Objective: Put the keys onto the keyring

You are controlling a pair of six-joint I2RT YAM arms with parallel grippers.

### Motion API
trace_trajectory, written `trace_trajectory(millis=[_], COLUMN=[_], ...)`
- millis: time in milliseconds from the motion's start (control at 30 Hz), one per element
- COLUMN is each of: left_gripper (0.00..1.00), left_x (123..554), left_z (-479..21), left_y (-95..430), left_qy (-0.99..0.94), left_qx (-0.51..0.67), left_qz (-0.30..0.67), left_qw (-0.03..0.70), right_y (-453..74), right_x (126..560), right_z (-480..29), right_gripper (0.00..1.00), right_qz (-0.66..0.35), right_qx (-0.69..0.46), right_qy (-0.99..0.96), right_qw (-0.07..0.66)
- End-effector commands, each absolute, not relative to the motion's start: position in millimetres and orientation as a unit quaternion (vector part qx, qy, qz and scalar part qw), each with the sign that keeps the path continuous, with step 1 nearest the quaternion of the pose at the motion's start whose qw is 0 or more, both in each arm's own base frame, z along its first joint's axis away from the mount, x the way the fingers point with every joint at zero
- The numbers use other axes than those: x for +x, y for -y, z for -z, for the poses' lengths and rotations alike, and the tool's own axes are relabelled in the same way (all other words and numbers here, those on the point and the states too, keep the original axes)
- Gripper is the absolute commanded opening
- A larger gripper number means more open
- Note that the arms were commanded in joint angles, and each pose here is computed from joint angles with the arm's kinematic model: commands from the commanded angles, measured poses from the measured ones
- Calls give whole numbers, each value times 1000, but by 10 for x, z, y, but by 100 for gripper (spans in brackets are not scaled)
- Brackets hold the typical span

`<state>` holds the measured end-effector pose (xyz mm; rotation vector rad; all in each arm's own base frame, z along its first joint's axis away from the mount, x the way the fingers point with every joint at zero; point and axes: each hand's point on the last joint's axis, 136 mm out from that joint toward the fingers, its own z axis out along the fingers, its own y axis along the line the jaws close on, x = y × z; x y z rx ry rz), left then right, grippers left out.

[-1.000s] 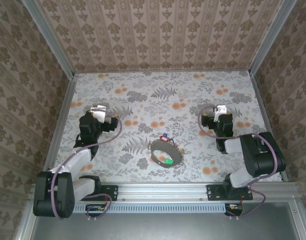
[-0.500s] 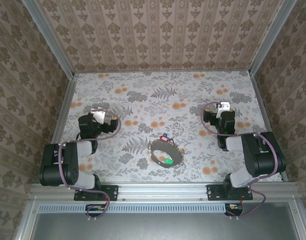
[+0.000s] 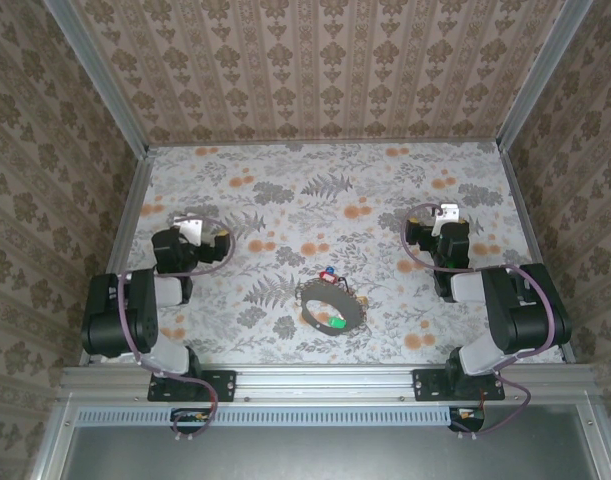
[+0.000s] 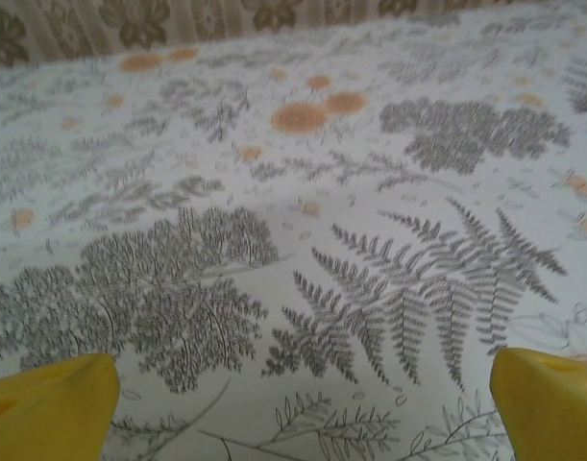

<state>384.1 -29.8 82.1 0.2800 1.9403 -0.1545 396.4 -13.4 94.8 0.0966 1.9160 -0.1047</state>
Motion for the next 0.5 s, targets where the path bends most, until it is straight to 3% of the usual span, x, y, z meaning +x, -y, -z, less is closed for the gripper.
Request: trace_trajectory(millis=[0,200,467], left_gripper=[100,100,100], left_x=[3970,3897,3993], left_z=[-957,-978,-942], left_y=[172,380,96], left_qy=[-812,-800,-822], left_qx=[81,134,57], left_qz=[35,73,-9], left_qw=[576,580,567], right_y=[116,115,117], right_x=[3978,3979,3977], right_z=[-991,-990,-987], right_gripper=[100,100,100], right_qz=[41,40,41], right_qx=[45,45,45], right_qy=[-815,-815,-815], right_qw=[577,576,576])
